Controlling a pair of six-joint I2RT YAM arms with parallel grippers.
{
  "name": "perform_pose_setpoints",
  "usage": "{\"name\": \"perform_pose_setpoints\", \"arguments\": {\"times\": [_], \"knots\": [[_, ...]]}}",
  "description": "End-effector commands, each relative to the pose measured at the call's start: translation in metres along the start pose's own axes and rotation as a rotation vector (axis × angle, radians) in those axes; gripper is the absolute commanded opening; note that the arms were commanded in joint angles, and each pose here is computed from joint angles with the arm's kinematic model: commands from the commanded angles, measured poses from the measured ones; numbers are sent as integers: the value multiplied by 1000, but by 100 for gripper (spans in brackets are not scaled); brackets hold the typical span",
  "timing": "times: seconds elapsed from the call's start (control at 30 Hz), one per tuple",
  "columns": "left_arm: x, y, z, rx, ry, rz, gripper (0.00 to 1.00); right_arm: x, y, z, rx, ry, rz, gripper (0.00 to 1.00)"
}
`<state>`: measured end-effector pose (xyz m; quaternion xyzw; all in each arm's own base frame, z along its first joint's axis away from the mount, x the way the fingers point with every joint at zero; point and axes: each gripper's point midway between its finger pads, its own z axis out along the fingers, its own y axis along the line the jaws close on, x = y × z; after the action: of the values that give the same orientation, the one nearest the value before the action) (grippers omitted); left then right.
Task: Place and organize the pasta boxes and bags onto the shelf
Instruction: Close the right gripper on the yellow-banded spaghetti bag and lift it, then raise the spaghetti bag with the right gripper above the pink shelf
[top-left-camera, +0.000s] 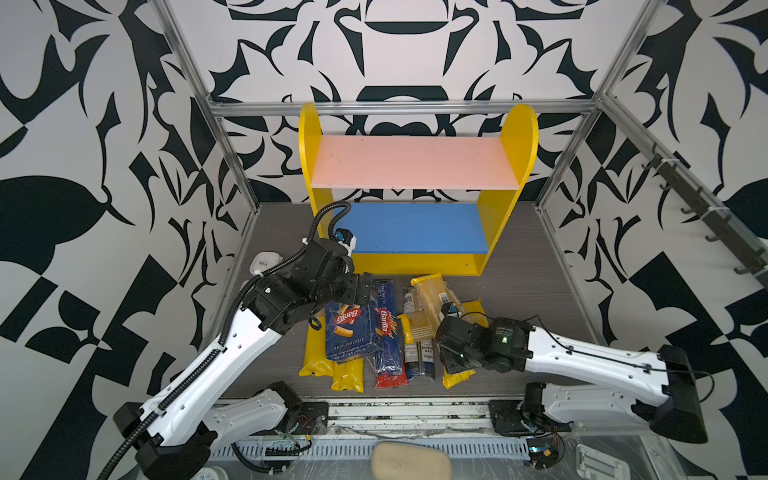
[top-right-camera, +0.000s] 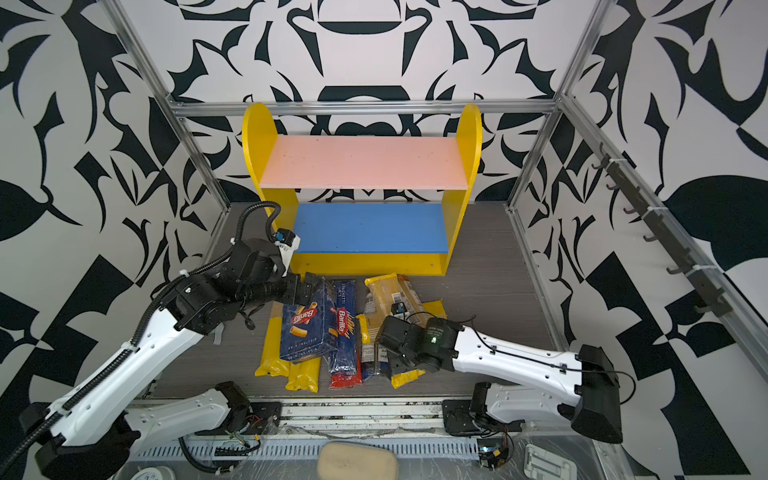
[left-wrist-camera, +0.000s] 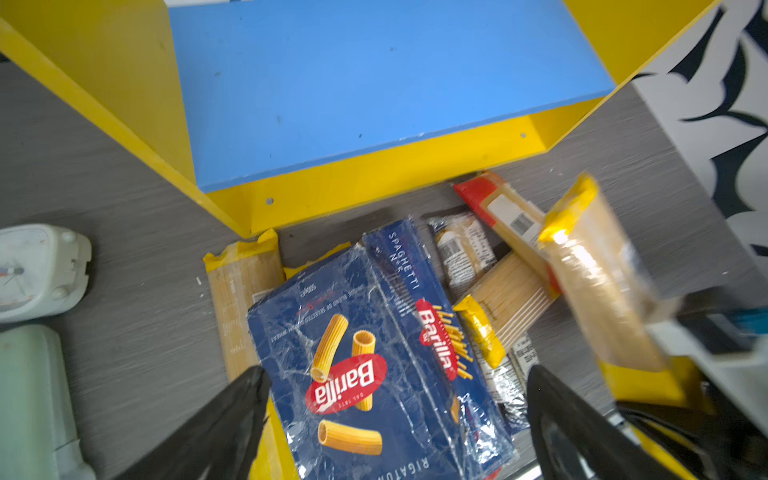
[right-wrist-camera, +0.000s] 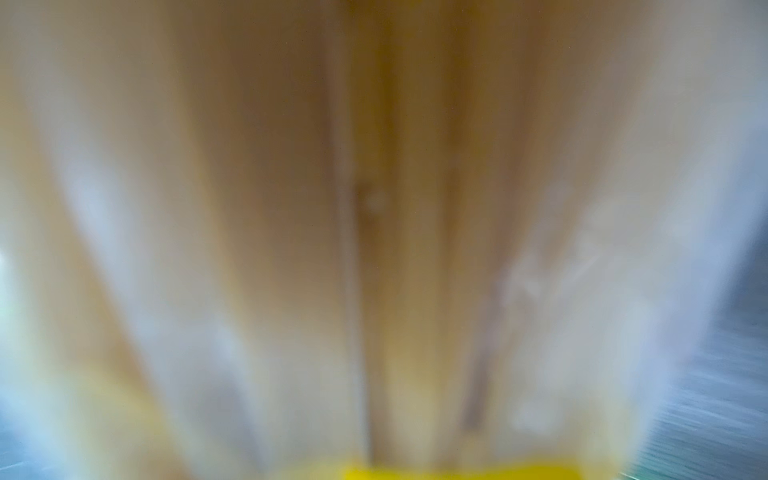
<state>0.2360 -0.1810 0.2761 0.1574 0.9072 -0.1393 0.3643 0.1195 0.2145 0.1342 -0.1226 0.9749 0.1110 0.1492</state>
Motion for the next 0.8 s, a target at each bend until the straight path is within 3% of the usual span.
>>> {"name": "perform_pose_setpoints", "arguments": {"times": [0.0,0.43,0.77], "knots": [[13,8,1,-31,27,-3,99,-41,7,-45,-9,-166,-29,0],[5,4,6,-25,18,21,99,-107,14,-172,43,-376,-120,0],[0,-3,13,-4,17,41,99,-175,17,-260,125,-617,-154,0]]}}
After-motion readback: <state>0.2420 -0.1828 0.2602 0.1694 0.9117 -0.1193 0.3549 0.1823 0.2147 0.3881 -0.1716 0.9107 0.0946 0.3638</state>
